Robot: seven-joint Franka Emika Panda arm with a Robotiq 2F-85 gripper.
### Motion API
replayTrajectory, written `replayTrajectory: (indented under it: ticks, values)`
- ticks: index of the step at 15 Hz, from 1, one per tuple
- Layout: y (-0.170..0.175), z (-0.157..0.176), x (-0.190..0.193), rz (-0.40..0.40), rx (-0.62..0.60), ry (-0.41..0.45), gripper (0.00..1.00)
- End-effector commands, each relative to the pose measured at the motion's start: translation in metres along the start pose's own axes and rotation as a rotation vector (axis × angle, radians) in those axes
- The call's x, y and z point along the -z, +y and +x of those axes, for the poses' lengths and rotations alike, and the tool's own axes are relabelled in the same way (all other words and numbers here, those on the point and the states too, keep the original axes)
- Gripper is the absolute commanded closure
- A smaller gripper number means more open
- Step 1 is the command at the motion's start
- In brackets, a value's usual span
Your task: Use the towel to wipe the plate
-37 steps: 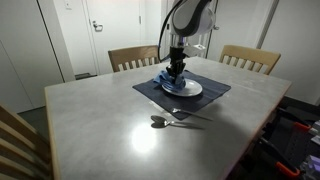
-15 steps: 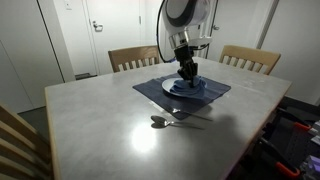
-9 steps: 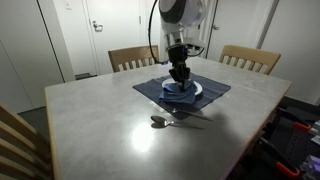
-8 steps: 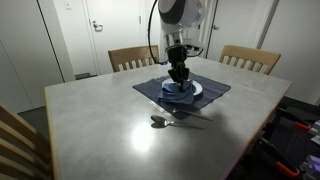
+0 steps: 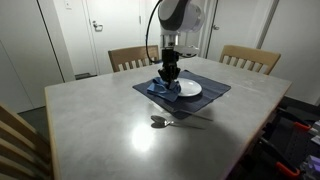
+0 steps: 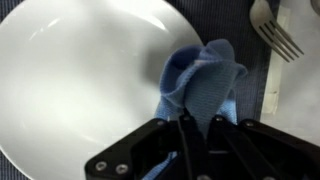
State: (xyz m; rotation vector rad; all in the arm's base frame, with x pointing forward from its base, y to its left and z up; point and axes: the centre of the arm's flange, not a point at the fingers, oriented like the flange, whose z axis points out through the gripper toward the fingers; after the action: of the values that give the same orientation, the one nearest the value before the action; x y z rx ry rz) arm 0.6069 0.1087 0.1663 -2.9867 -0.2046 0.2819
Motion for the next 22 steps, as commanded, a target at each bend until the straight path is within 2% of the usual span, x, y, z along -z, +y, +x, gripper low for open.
replayTrajectory:
  ticks: [1,3,7,9,11,13,17,19,22]
  values:
    - [0.007,0.005,-0.007,-0.085,-0.061,0.083,0.97]
    - [0.016,0.007,-0.007,-0.152,-0.108,0.106,0.97]
    - [0.036,0.005,-0.006,-0.358,-0.217,0.112,0.97]
    - [0.043,0.0,-0.004,-0.457,-0.25,0.091,0.97]
    - [0.045,-0.004,-0.005,-0.522,-0.262,0.036,0.97]
    - [0.043,-0.01,-0.011,-0.542,-0.228,-0.098,0.97]
    - [0.034,-0.026,-0.026,-0.578,-0.13,-0.303,0.97]
    - [0.027,-0.029,-0.03,-0.563,-0.061,-0.367,0.97]
    - [0.014,-0.026,-0.034,-0.481,0.035,-0.402,0.97]
